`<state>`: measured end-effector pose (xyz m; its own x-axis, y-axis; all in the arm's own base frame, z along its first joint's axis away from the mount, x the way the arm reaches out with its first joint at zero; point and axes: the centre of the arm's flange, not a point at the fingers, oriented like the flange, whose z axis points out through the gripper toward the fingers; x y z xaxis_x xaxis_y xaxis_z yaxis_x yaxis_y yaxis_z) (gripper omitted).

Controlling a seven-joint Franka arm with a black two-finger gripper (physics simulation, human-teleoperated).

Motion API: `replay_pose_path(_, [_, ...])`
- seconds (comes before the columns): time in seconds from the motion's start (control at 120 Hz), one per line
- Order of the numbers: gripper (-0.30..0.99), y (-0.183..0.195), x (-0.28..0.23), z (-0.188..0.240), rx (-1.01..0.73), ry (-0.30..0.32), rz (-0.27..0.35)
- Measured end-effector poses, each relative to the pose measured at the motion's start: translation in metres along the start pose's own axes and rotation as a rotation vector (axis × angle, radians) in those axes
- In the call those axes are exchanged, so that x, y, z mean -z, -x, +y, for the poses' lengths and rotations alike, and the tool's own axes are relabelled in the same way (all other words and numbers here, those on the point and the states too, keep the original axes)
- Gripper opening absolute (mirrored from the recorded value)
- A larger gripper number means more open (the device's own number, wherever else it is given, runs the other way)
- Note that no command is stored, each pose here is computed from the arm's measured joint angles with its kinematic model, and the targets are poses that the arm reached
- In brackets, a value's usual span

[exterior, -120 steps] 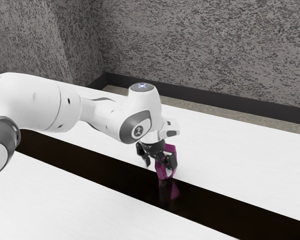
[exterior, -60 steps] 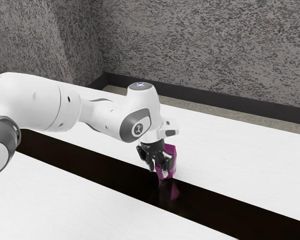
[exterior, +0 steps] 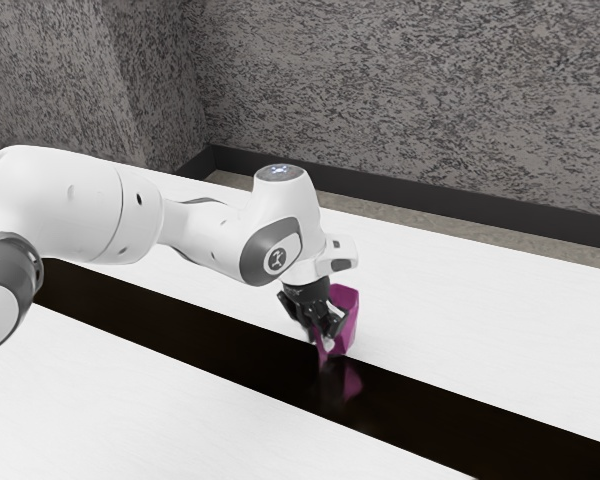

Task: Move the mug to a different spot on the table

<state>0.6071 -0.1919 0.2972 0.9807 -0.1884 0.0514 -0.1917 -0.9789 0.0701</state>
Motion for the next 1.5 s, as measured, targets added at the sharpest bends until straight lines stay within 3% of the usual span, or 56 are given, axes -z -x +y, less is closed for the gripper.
replay_pose_path(0.592, [-0.02,-0.008,0.044,0.0,-0.022,-0.024,0.075])
replay_pose_path(0.925, [-0.09,0.045,0.065,-0.027,0.044,-0.03,0.066])
replay_pose_path(1.125, [-0.1,0.087,0.065,-0.074,0.14,-0.043,0.034])
replay_pose_path(1.5, [-0.1,0.105,0.052,-0.111,0.237,-0.066,0.02])
